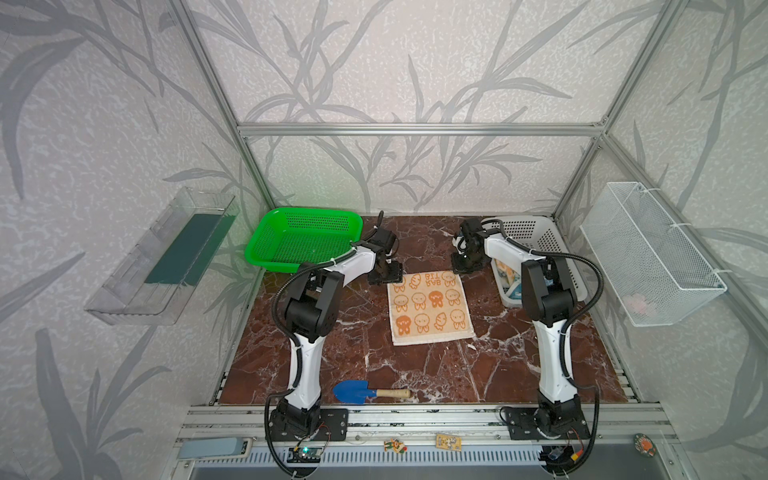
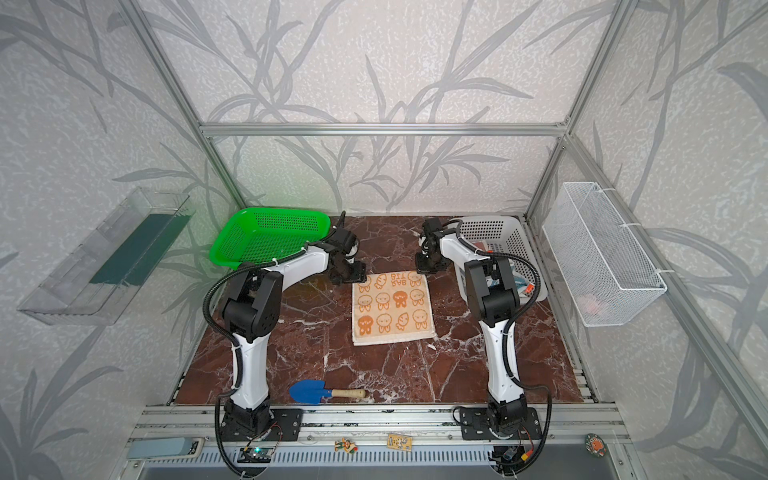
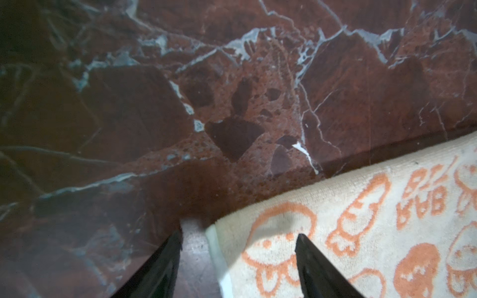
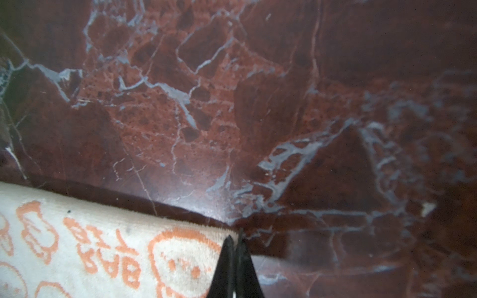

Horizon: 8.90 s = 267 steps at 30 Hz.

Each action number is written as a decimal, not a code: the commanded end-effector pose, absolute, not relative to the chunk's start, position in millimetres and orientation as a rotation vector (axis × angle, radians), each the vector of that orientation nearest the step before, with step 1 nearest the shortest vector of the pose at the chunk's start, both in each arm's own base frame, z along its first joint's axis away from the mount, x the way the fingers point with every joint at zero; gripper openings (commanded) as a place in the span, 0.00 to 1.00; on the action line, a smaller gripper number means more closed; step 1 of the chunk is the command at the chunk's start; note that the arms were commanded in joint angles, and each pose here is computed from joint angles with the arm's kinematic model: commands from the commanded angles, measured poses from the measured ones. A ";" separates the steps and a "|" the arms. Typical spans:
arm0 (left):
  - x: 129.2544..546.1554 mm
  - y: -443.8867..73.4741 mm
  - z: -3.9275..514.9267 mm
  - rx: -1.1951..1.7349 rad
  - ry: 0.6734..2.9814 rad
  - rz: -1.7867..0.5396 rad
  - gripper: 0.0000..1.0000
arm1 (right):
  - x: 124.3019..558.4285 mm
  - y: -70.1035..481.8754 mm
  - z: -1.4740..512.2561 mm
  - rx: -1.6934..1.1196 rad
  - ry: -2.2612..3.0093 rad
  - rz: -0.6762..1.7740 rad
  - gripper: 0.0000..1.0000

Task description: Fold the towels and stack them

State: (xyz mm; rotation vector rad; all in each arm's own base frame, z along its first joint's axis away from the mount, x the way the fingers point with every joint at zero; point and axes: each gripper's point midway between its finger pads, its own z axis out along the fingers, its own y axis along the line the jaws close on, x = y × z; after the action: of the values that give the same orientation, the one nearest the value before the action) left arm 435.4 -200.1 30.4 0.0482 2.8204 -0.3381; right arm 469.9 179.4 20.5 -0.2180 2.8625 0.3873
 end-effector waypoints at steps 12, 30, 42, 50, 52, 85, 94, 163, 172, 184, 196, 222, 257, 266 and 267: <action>433.3 -190.7 6.2 0.111 2.890 -0.236 0.38 | 458.9 180.2 3.5 -0.207 2.918 0.409 0.00; 447.3 -186.3 25.5 0.215 2.856 -0.154 0.00 | 464.3 179.3 29.5 -0.163 2.867 0.478 0.00; 458.8 -186.5 95.5 0.256 2.660 -0.181 0.00 | 451.1 171.8 76.0 -0.113 2.806 0.503 0.00; 441.9 -179.5 101.7 0.211 2.633 -0.206 0.00 | 429.2 167.5 92.8 -0.095 2.795 0.523 0.00; 435.9 -176.8 102.1 0.188 2.627 -0.211 0.00 | 420.6 168.1 95.8 -0.095 2.791 0.539 0.00; 396.0 -154.2 59.4 -0.060 2.743 -0.098 0.00 | 367.4 173.6 50.9 -0.153 2.928 0.368 0.00; 399.6 -151.0 90.9 -0.045 2.695 -0.112 0.00 | 367.4 175.2 77.3 -0.169 2.890 0.388 0.00; 304.4 -210.7 27.8 -0.374 2.701 -0.858 0.87 | 287.0 230.3 43.8 -0.009 2.862 1.067 0.99; 303.3 -208.1 38.1 -0.305 2.696 -0.829 0.92 | 278.2 219.0 29.8 -0.050 2.912 0.988 0.99; 333.4 -178.5 83.4 -0.045 2.760 -0.388 0.99 | 304.2 217.1 97.9 -0.132 2.715 0.937 0.99; 331.5 -188.6 38.1 0.034 2.900 -0.373 0.99 | 304.3 213.3 66.1 -0.116 2.794 0.889 0.99; 312.0 -193.7 4.8 0.148 3.043 -0.274 0.00 | 292.7 238.2 14.0 -0.101 2.907 0.924 0.99; 483.6 -43.0 254.0 0.403 2.457 0.707 0.00 | 362.3 334.8 184.8 -0.551 2.448 0.857 0.99; 513.7 2.5 226.8 0.429 2.423 0.848 0.00 | 364.7 352.4 188.2 -0.589 2.453 0.856 0.99; 515.3 8.2 221.9 0.421 2.434 0.859 0.00 | 364.6 353.8 187.6 -0.591 2.456 0.856 0.99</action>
State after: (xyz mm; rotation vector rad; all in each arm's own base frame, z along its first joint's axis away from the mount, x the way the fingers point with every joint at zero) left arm 503.7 -11.6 227.1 0.3971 2.4580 0.7655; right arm 366.1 348.0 184.8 -0.5668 2.4514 0.8663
